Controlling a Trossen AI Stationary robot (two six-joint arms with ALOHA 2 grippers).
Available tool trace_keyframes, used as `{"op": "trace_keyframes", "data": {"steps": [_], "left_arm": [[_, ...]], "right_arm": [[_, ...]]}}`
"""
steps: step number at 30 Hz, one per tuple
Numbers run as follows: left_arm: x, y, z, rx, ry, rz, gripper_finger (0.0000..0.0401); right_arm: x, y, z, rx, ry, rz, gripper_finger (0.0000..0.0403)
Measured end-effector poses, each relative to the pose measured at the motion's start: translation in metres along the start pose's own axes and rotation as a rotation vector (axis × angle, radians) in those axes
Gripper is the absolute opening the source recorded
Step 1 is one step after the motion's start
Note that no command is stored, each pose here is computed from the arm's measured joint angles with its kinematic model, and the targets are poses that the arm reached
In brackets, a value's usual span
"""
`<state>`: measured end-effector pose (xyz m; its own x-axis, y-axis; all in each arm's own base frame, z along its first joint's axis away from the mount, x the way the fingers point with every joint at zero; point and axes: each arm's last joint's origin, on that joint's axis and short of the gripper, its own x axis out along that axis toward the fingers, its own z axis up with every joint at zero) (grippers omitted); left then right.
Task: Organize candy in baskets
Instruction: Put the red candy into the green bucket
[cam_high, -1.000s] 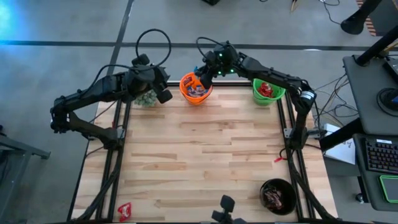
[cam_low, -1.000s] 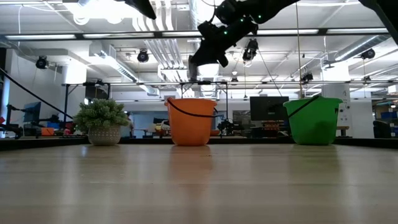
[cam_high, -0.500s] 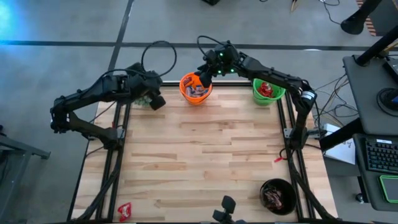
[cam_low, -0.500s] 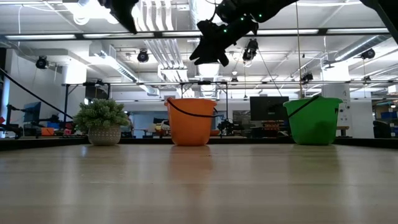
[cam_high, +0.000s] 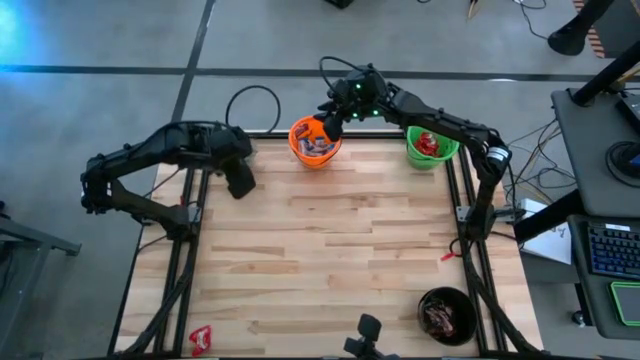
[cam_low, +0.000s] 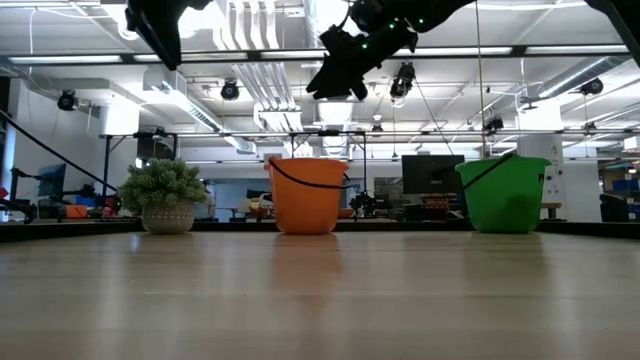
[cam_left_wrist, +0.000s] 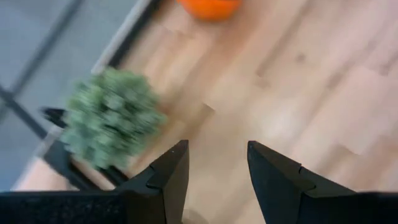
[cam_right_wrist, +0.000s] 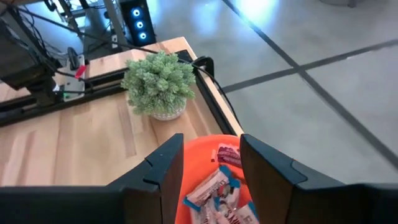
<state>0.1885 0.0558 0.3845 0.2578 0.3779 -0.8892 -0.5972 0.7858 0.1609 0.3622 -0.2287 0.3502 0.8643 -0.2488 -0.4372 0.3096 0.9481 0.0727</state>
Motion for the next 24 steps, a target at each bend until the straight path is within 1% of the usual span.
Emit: {"op": "trace_keyframes", "data": {"steps": [4,14,16,20,24], "left_arm": [[-0.001,-0.004,-0.003,-0.039,0.041,-0.074,0.0146],[-0.007,-0.021,-0.017,-0.06,0.16,-0.2,0.0146],[-0.01,-0.028,-0.02,-0.05,0.175,-0.236,0.0146],[-0.017,-0.043,-0.029,0.013,0.193,-0.282,0.0146],[-0.025,-0.057,-0.041,0.068,0.22,-0.316,0.0146]], "right_arm": [[-0.002,0.0,0.001,-0.036,-0.004,-0.002,0.0148],[-0.008,0.001,0.003,-0.035,-0.004,-0.002,0.0148],[-0.01,0.002,0.004,-0.032,-0.002,-0.002,0.0148],[-0.016,0.004,0.006,-0.016,0.005,0.0,0.0148],[-0.026,0.008,0.008,0.055,0.016,0.003,0.0148]]}}
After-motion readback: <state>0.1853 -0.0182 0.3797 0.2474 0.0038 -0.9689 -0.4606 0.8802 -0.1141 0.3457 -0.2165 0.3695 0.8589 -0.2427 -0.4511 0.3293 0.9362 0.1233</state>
